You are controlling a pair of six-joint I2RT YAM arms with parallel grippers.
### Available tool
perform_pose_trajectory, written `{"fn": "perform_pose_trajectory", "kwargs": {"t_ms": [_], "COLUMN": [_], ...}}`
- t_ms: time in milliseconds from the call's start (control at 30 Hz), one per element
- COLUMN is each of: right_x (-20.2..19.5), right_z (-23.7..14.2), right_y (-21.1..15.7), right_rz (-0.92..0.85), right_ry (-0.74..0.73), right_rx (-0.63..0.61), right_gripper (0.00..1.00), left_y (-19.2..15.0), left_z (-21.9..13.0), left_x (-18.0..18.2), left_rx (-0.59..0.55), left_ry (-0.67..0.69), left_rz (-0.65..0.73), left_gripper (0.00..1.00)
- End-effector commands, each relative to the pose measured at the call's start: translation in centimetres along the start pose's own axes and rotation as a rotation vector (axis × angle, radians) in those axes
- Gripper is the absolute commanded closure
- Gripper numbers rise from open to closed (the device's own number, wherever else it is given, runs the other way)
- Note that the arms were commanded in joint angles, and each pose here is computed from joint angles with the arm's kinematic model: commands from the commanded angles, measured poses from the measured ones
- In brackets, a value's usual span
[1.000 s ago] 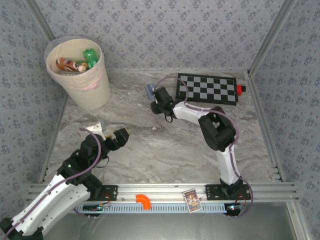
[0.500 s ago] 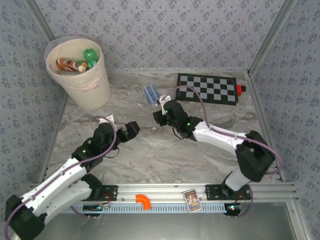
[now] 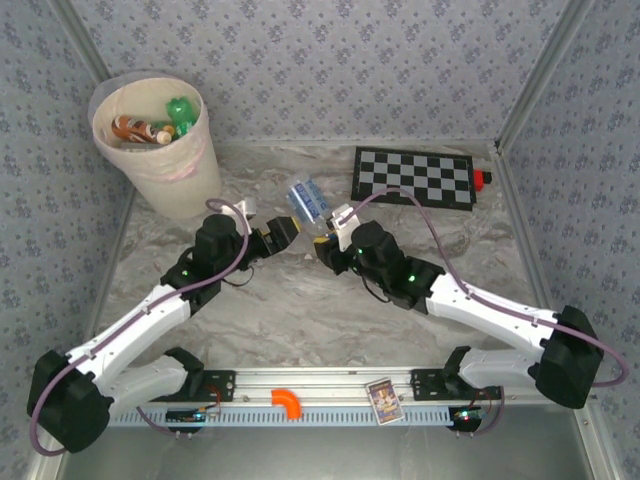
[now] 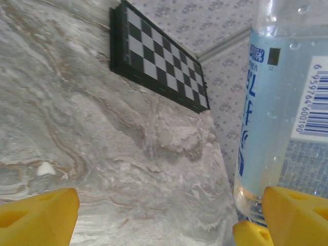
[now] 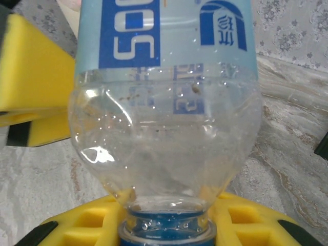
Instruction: Put the plastic bottles in the bin
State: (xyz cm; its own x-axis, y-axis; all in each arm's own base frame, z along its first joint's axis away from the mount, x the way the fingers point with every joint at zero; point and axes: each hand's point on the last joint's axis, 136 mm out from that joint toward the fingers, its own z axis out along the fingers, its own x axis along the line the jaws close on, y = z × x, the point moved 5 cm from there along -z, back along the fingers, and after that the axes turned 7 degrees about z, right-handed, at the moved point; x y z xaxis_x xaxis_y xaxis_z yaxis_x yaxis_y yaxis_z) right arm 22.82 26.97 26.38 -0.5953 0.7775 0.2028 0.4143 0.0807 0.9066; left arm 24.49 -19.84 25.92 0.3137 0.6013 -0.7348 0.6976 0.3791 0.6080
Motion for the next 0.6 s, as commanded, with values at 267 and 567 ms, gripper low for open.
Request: {"fn": "perform_pose_trajectory", "kwargs": {"t_ms": [267, 567], "right_x": [1.6, 4.0], "right_z": [-0.3, -0.3], "right_y": [-1.4, -1.5], "right_rz": [-0.069, -0.145], "right_ry": [0.027, 0.071], "right_rx": [0.048, 0.052], "right_gripper": [0.73, 0.73], "left_y": [3.3, 2.9], "left_z": [-3.1, -2.0], "left_x": [-5.4, -5.5], "left_rx": [-0.126, -0.074], "left_ry": [-0.220, -0.240], "left_rz": [0.093, 0.060], "left_gripper": [0.10, 0.13]}}
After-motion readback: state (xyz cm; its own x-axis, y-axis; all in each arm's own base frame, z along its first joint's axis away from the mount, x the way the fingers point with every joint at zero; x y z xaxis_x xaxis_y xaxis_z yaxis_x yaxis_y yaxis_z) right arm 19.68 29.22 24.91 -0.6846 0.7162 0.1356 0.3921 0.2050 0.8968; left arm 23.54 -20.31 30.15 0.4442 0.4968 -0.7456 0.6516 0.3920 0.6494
